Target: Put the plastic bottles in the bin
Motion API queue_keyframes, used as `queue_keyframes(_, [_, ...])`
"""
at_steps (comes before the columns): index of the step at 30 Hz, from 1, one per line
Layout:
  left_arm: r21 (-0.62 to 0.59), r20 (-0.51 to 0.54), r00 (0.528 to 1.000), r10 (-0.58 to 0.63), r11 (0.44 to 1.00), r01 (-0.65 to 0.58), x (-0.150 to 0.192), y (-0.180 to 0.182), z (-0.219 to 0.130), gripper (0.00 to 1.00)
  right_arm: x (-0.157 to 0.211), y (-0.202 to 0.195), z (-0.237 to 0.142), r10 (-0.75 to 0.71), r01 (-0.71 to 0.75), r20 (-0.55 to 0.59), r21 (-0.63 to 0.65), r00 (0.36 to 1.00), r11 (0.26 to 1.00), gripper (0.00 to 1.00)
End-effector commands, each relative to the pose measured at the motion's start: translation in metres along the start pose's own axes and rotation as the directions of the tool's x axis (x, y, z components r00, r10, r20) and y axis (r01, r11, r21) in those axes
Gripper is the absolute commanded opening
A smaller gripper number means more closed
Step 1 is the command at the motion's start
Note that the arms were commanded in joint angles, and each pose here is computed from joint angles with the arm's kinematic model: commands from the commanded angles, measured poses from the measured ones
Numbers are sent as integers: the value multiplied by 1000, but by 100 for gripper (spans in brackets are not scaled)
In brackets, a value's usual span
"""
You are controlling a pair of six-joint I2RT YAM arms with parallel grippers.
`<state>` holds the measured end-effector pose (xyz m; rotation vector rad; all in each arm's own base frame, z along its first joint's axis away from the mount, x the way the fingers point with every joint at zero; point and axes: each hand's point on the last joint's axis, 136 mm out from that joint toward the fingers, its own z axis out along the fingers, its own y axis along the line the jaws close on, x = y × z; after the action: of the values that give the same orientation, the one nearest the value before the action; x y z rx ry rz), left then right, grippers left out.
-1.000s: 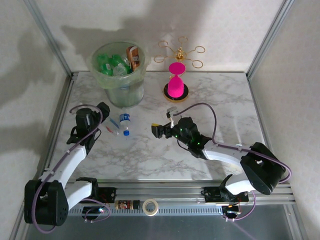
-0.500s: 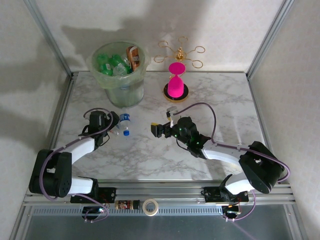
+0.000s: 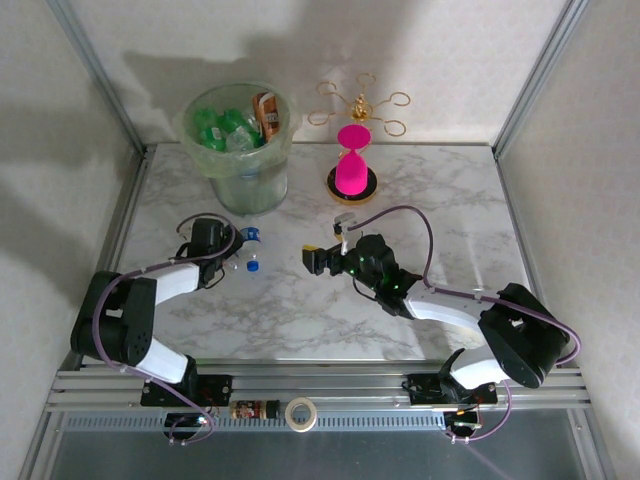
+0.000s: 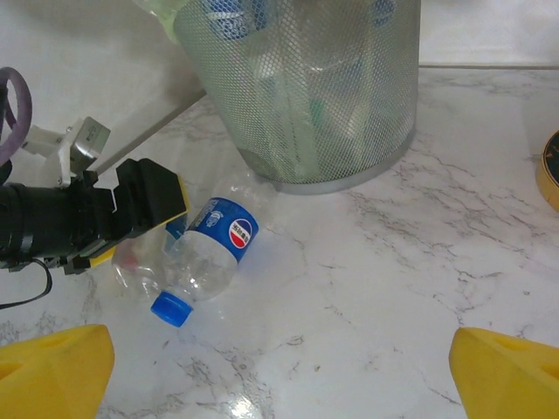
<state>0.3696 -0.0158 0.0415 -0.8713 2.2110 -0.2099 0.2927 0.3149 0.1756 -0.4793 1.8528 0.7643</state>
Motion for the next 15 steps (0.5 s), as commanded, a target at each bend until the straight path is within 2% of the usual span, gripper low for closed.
queue_keyframes(1, [-13, 28, 1000, 2, 1000, -2, -6, -3, 2, 98, -8, -2, -6, 10, -11, 36, 8, 999, 1000, 99])
queue_keyframes(11, [-17, 37, 999, 0, 1000, 0, -5, 0, 5, 84, -8, -2, -8, 10, -11, 37, 10, 999, 1000, 99])
queue_keyframes(15, [-25, 33, 999, 2, 1000, -1, -2, 3, 7, 75, -9, -3, -9, 11, -11, 41, 12, 999, 1000, 99])
